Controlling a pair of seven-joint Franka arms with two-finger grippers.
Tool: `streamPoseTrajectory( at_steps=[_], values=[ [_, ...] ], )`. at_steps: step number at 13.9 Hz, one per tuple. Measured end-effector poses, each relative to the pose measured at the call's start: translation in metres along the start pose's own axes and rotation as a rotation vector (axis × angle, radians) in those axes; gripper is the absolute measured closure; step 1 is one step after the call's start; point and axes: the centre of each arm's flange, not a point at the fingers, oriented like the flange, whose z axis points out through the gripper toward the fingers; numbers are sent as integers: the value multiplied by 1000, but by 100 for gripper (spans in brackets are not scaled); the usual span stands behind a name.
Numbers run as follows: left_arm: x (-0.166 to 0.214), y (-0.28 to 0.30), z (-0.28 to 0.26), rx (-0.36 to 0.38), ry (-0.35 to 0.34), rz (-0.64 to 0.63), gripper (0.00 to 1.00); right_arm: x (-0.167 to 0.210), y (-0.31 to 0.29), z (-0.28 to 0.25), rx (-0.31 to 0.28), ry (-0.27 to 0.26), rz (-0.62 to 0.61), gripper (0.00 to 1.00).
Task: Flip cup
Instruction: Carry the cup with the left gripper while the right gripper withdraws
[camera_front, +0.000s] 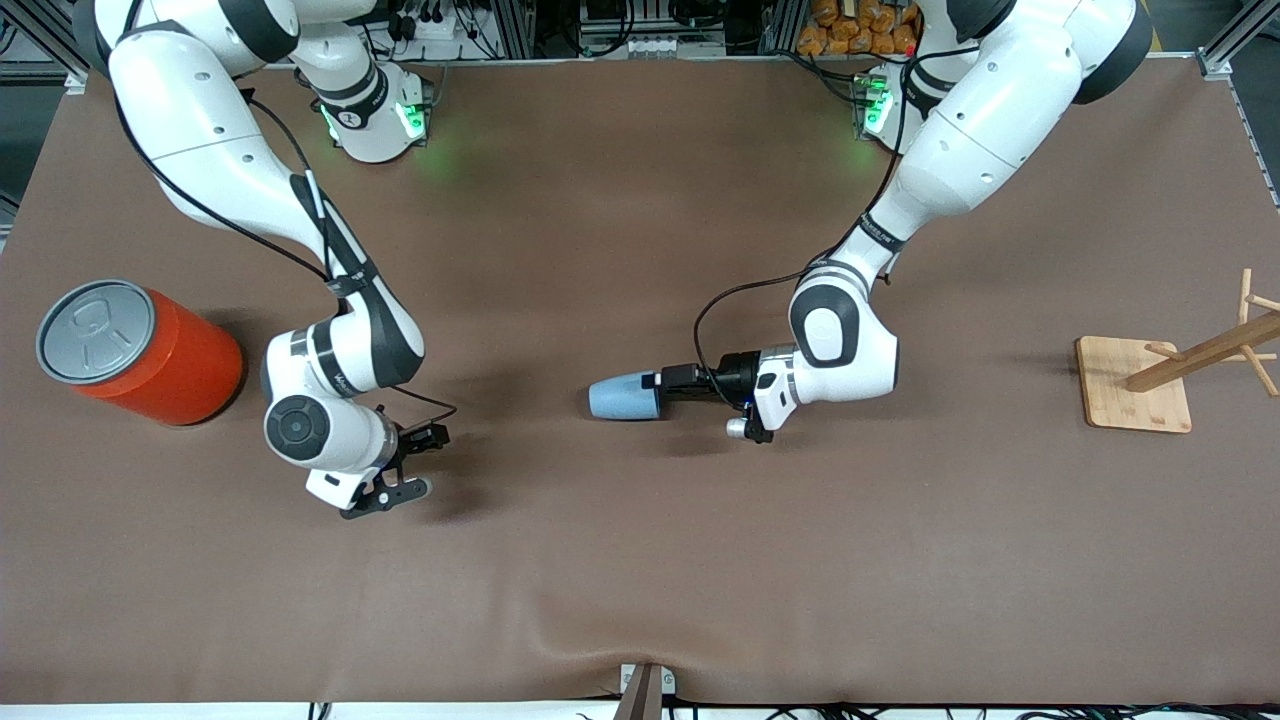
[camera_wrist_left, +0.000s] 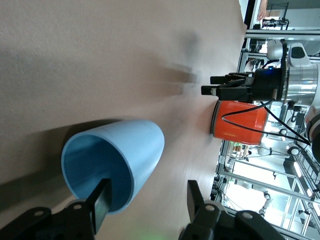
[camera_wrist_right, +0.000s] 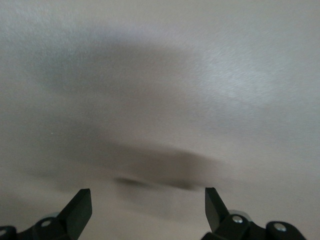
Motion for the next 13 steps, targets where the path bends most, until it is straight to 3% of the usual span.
streamPoseTrajectory(
  at_steps=[2, 6, 10, 13],
  values=[
    [-6, -2, 10, 4, -15, 1, 42, -1, -1, 2, 1, 3, 1, 0],
    [-8, -8, 18, 35, -5, 16, 51, 0, -1, 1, 1, 6, 5, 0],
    [-2, 3, 19, 19, 3, 38, 89, 0, -1, -2, 1, 10, 8, 0],
    [7, 12, 14, 11, 23, 54, 93, -1, 3, -11, -2, 7, 13, 0]
  ],
)
